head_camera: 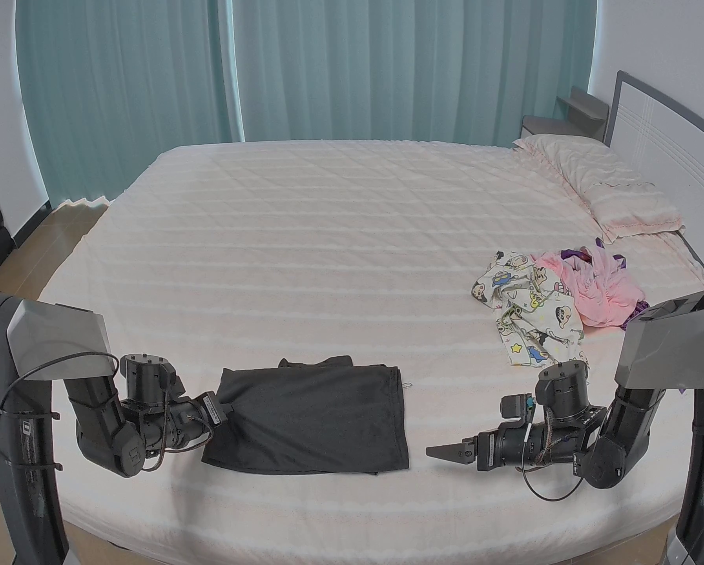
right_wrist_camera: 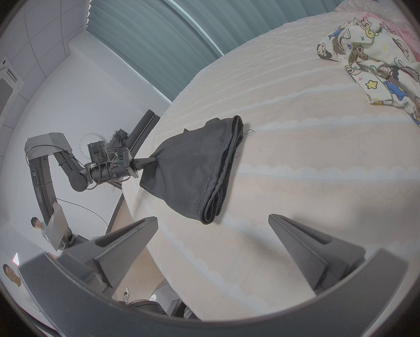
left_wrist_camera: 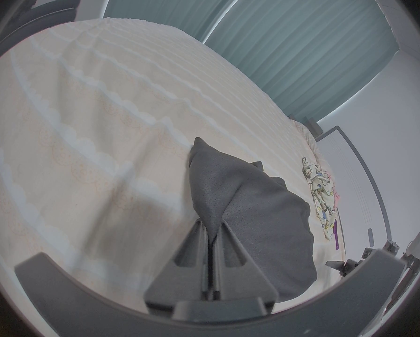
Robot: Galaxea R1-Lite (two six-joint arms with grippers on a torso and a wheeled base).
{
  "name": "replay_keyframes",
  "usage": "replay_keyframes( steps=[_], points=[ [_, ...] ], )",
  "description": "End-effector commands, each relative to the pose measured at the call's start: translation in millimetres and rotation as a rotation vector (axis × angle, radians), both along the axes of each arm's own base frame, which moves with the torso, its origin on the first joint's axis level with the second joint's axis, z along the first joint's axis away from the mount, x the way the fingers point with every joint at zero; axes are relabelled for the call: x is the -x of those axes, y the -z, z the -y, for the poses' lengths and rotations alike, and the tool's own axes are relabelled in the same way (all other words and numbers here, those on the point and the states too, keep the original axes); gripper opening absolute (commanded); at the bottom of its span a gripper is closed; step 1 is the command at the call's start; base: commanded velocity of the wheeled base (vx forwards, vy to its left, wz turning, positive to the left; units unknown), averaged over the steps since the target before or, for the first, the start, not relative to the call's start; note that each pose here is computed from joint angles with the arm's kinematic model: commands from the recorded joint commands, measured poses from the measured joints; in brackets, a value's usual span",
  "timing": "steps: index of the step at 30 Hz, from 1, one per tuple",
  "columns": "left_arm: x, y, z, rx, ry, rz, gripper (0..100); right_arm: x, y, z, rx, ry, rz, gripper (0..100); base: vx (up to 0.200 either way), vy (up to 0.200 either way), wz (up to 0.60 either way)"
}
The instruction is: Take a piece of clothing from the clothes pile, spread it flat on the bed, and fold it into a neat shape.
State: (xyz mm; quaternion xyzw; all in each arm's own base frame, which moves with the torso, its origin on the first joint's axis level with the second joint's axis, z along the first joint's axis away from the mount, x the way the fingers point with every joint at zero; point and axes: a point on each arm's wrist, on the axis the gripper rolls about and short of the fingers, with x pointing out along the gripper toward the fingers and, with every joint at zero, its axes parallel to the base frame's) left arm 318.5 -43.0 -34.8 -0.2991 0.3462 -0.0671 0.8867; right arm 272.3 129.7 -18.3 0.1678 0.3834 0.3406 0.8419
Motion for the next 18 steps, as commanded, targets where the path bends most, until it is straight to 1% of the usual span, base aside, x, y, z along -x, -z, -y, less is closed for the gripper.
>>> replay_keyframes(
  steps=[1,18],
  points=[
    [3,0,-4,-0.001,-0.01,-0.005,0,0,0,0,0.0,0.001,-0.001,100,0.0,0.2,0.0],
    [8,-12,-10,0.0,-0.028,0.008,0,-1,1,0,0.0,0.001,-0.001,100,0.0,0.2,0.0]
  ],
)
